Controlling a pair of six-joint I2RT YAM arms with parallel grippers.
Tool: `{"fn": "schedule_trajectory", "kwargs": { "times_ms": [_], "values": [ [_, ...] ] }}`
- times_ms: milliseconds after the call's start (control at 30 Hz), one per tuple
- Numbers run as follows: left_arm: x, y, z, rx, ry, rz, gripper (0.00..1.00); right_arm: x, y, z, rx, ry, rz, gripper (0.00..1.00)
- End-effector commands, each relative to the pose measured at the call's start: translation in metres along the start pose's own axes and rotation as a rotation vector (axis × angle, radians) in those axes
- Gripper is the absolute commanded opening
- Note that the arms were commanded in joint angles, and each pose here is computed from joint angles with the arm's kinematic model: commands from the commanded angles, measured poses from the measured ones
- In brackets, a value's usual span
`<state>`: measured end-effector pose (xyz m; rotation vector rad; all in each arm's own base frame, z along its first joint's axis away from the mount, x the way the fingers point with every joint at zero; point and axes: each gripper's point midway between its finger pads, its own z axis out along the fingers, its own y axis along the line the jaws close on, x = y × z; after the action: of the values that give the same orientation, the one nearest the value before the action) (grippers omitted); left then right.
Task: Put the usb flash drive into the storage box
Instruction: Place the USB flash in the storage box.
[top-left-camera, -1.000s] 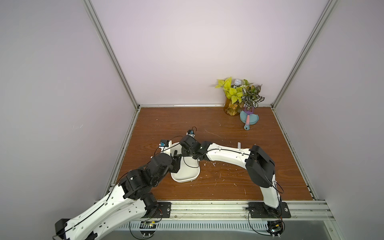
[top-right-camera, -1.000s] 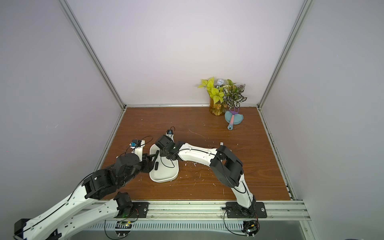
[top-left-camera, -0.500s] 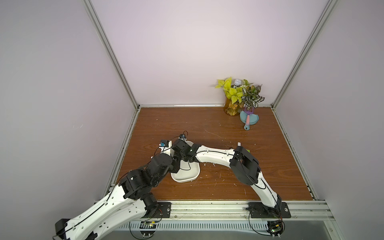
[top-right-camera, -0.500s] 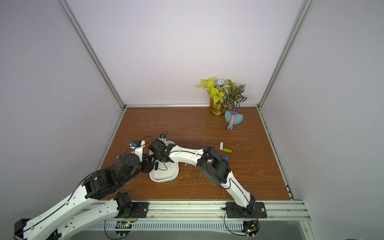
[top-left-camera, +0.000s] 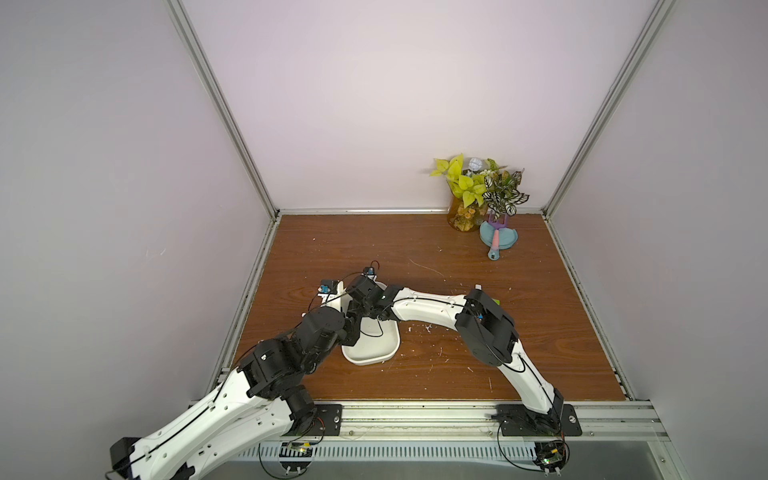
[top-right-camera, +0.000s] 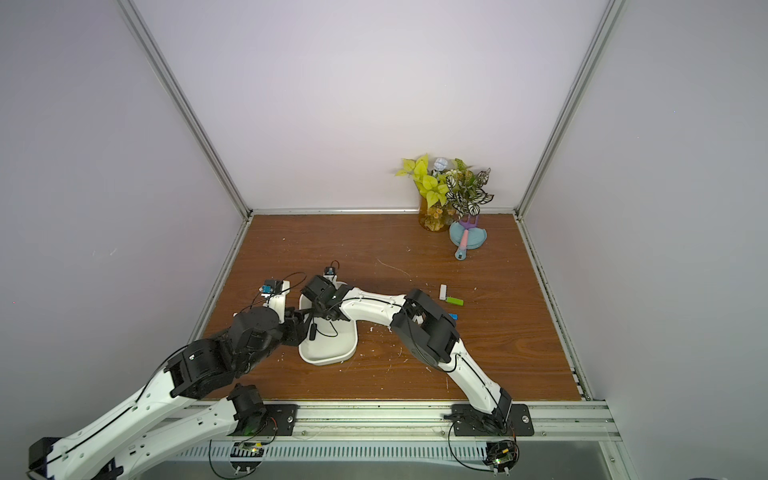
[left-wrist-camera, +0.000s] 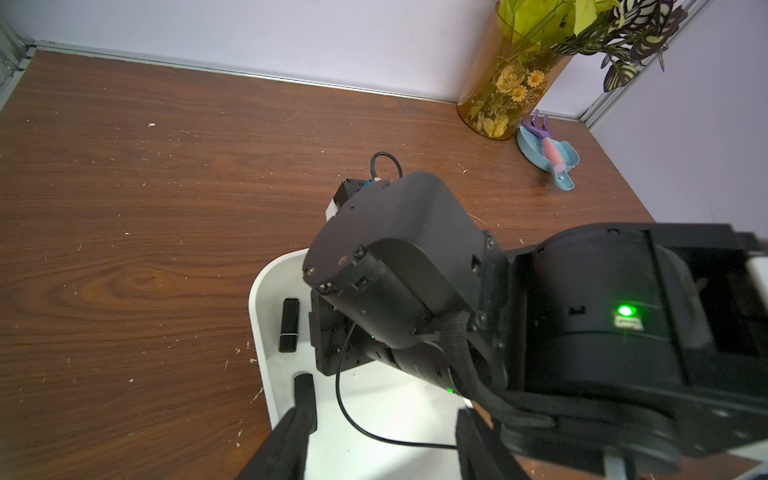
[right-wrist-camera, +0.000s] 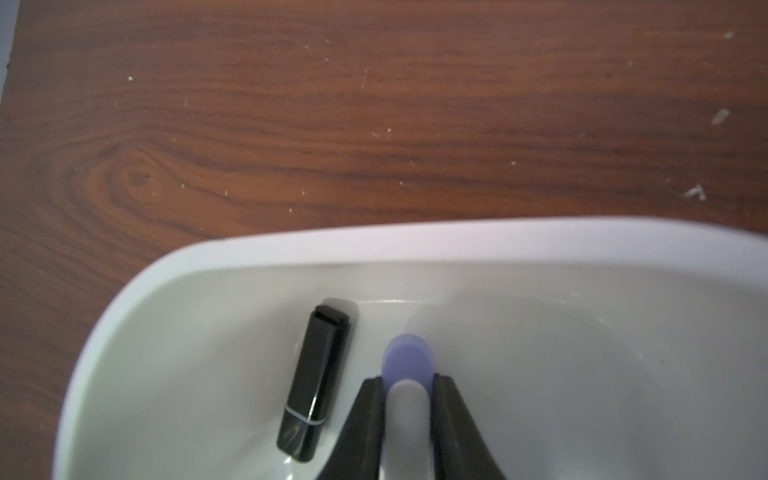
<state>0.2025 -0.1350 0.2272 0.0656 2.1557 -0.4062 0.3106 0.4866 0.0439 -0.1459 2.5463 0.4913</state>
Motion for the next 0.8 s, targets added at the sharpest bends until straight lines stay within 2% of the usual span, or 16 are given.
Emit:
{"fn": "schedule_trajectory", "kwargs": {
  "times_ms": [0, 267, 467, 700, 767],
  "values": [
    [0.0, 0.005, 0.001, -0.024, -0.005, -0.004, 0.57, -0.013, 0.015, -0.008, -0.045, -0.016, 0.019, 0.25],
    [0.0, 0.006, 0.001, -0.027, -0.006, -0.006, 0.57, -0.023, 0.023, -0.018, -0.089, -0.025, 0.014, 0.29],
    [0.0, 0.006, 0.002, -0.029, -0.005, -0.005, 0.57, -0.034, 0.023, -0.043, -0.106, -0.046, -0.002, 0.31],
    [0.001, 0.006, 0.002, -0.029, -0.003, -0.005, 0.57, -0.068, 0.025, -0.101, -0.191, -0.117, -0.037, 0.32],
    [0.002, 0.006, 0.003, -0.03, 0.003, -0.004, 0.58, -0.085, 0.011, -0.122, -0.161, -0.146, -0.061, 0.33]
  ]
}}
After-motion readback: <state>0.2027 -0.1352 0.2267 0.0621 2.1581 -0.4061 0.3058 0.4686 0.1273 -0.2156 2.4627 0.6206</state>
